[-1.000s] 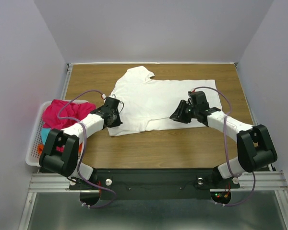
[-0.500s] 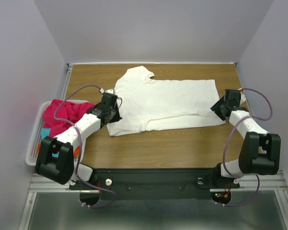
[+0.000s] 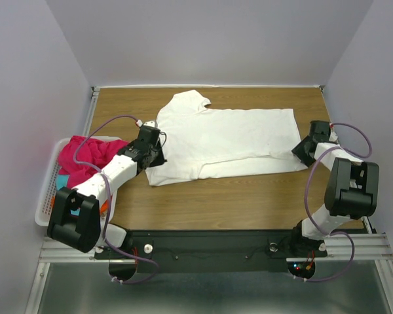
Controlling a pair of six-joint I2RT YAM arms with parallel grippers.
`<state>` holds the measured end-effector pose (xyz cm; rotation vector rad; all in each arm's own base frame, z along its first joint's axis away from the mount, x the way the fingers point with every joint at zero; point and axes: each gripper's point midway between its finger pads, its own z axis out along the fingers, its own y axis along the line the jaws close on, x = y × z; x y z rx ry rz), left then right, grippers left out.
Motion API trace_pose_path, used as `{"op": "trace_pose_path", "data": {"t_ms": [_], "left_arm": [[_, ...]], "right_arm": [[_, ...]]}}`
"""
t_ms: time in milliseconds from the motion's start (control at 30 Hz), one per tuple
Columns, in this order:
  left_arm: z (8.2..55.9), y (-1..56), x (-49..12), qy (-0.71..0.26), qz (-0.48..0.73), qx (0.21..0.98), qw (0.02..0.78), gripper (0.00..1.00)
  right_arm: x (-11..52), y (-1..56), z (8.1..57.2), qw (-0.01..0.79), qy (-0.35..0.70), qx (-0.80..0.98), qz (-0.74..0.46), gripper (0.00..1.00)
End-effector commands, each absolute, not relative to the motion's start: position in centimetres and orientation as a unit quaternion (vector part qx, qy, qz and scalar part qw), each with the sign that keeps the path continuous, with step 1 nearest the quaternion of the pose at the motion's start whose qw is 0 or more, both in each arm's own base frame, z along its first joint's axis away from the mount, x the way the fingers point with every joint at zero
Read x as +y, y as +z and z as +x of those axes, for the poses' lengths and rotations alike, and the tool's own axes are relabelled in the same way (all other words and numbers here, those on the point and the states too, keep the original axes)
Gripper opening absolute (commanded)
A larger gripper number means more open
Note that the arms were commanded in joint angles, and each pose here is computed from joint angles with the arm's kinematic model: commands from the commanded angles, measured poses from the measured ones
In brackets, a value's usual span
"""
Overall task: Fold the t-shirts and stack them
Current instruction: Fold the tshirt
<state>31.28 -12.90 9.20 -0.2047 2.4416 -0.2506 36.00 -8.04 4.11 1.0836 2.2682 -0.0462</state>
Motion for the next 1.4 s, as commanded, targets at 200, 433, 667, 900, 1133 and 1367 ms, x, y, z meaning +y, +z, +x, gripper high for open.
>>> {"op": "trace_pose_path", "data": {"t_ms": [200, 433, 667, 900, 1133, 1367], "left_arm": [[30.9, 9.0, -12.3, -0.082, -0.083, 0.935, 0.336, 0.36], [30.0, 7.8, -11.7, -0.069, -0.084, 0.94, 0.323, 0.44], [29.6, 7.2, -11.7, -0.069, -0.084, 0.943, 0.316, 0.44], [29.3, 6.5, -11.1, -0.052, -0.088, 0.946, 0.307, 0.5], [29.0, 5.1, -11.0, -0.042, -0.083, 0.953, 0.287, 0.56], [29.2, 3.9, -10.5, -0.023, -0.086, 0.954, 0.285, 0.56]], "right_arm": [[-8.7, 4.1, 37.5, 0.321, -0.012, 0.852, 0.413, 0.47], [-8.3, 5.6, 38.2, 0.337, 0.004, 0.851, 0.403, 0.27], [-8.5, 6.4, 38.8, 0.347, 0.004, 0.849, 0.398, 0.07], [-8.5, 7.5, 39.4, 0.36, 0.01, 0.847, 0.392, 0.01], [-8.1, 7.8, 39.7, 0.362, 0.022, 0.847, 0.389, 0.01], [-8.0, 7.6, 39.5, 0.359, 0.023, 0.849, 0.387, 0.01]]}}
